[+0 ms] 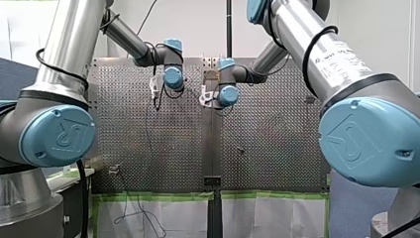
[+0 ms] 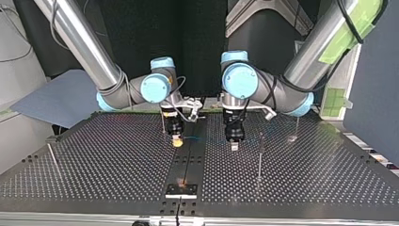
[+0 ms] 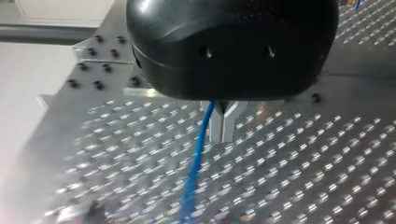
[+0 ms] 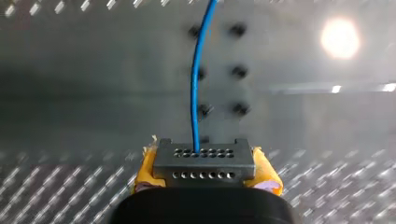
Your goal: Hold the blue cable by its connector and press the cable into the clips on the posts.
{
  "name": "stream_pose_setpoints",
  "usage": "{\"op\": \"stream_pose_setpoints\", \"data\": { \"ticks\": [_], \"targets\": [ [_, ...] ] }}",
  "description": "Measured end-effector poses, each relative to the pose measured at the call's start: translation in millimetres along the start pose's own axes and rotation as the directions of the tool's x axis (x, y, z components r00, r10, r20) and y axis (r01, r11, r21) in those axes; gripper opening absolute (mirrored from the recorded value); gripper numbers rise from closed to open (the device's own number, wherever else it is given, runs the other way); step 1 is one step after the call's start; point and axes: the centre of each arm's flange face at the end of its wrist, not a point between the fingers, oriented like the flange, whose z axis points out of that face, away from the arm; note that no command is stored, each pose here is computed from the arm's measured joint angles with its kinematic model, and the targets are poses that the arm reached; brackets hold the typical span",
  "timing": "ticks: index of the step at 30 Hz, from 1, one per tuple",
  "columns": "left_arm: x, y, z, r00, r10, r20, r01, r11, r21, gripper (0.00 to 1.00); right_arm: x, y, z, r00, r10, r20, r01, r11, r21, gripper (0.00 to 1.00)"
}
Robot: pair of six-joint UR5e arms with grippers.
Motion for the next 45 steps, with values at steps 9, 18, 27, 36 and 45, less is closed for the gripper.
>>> {"op": "stream_pose_setpoints", "data": {
  "ticks": [9, 18, 27, 36, 45],
  "targets": [
    [49.5, -23.0, -3.8, 0.9974, 0.025, -0.068, -0.024, 0.9996, 0.016, 0.00, -31.7, 30.0, -9.7, 0.9985, -0.004, 0.055, 0.007, 0.9983, -0.058, 0.00],
    [88.3, -47.3, -16.5, 0.9913, 0.055, -0.119, -0.050, 0.9978, 0.043, 0.00, -22.6, 51.7, -22.8, 0.9996, 0.026, 0.007, -0.025, 0.9961, -0.085, 0.00],
    [104.0, -78.4, -40.0, 0.9917, 0.048, -0.119, -0.040, 0.9967, 0.071, 0.00, -20.7, 61.8, -38.6, 0.9992, 0.011, -0.039, -0.015, 0.9956, -0.093, 0.00],
    [128.1, -96.2, -53.0, 0.9892, 0.058, -0.134, -0.045, 0.9947, 0.092, 0.00, -53.3, 75.9, -52.4, 0.9995, 0.004, -0.031, -0.008, 0.9937, -0.112, 0.00],
    [169.1, -111.9, -64.6, 0.9842, 0.077, -0.160, -0.061, 0.9926, 0.105, 0.00, -81.6, 92.6, -66.1, 0.9999, 0.003, -0.014, -0.004, 0.9913, -0.131, 0.00]
  ]
}}
